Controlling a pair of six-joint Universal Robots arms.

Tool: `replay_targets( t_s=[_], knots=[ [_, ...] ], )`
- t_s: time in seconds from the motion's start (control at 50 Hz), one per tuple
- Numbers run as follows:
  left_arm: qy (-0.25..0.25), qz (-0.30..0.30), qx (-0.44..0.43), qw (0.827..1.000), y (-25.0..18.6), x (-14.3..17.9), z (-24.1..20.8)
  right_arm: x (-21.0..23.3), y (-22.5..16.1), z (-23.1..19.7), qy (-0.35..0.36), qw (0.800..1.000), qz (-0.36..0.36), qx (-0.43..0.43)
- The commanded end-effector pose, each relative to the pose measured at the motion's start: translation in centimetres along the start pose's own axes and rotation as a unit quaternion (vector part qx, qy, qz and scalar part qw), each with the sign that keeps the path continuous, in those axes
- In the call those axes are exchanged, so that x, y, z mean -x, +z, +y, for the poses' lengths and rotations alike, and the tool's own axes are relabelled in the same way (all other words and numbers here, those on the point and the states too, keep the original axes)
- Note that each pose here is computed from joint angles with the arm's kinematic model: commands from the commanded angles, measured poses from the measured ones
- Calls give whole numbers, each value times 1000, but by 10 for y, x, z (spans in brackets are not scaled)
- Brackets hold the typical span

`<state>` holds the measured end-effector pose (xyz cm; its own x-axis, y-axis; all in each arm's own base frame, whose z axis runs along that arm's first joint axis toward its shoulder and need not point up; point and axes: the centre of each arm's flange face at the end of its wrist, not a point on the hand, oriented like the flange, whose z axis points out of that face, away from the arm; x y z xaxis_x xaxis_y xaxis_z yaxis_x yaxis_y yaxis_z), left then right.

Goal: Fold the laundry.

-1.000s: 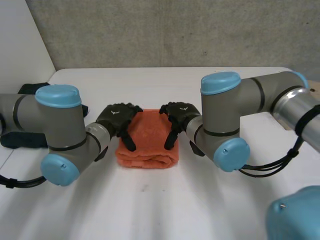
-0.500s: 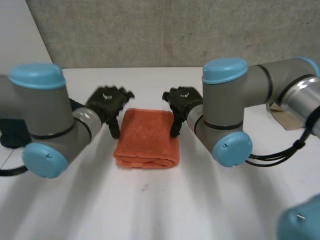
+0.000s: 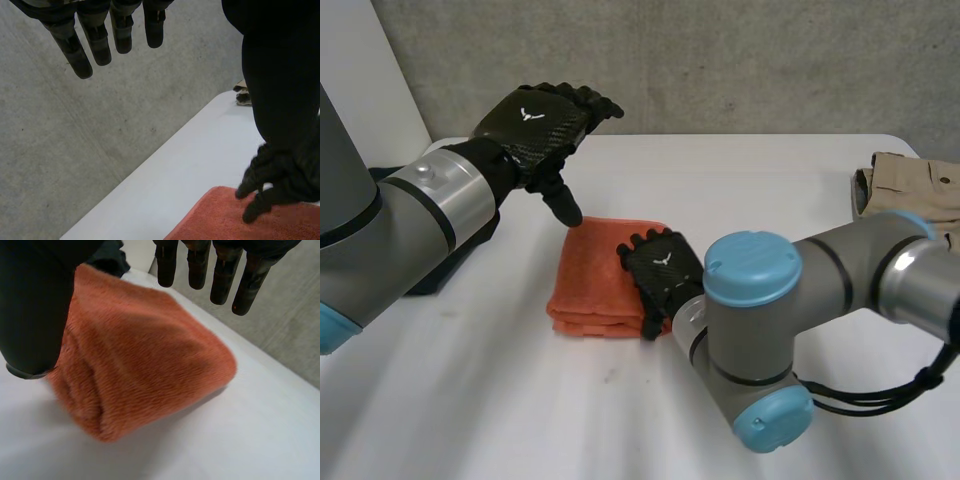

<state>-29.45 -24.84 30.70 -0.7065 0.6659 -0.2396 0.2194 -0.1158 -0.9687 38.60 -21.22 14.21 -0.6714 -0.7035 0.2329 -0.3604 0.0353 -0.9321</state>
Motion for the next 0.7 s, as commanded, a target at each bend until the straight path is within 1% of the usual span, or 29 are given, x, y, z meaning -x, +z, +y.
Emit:
replay_targets(
  t_s=[0.02, 0.18, 0.34, 0.5, 0.62, 0.7],
  knots=[
    [-2, -2, 4, 1000, 1, 0, 4, 14, 16, 21, -3, 1000, -11, 14],
    [-3, -1, 7, 1000, 1, 0, 5, 17, 30, 23, -8, 1000, -7, -11],
    [-4, 6, 11, 1000, 2, -5, 8, 19, 44, 29, -14, 1000, -5, -15],
    [-5, 6, 13, 1000, 1, -5, 9, 18, 52, 25, -41, 999, -1, -29],
    [-6, 23, 14, 1000, 0, -12, 10, 16, 57, 16, -43, 998, 5, -46],
    [-7, 56, 9, 998, -1, -18, 9, 16, 60, 16, -49, 998, 6, -50]
  ],
)
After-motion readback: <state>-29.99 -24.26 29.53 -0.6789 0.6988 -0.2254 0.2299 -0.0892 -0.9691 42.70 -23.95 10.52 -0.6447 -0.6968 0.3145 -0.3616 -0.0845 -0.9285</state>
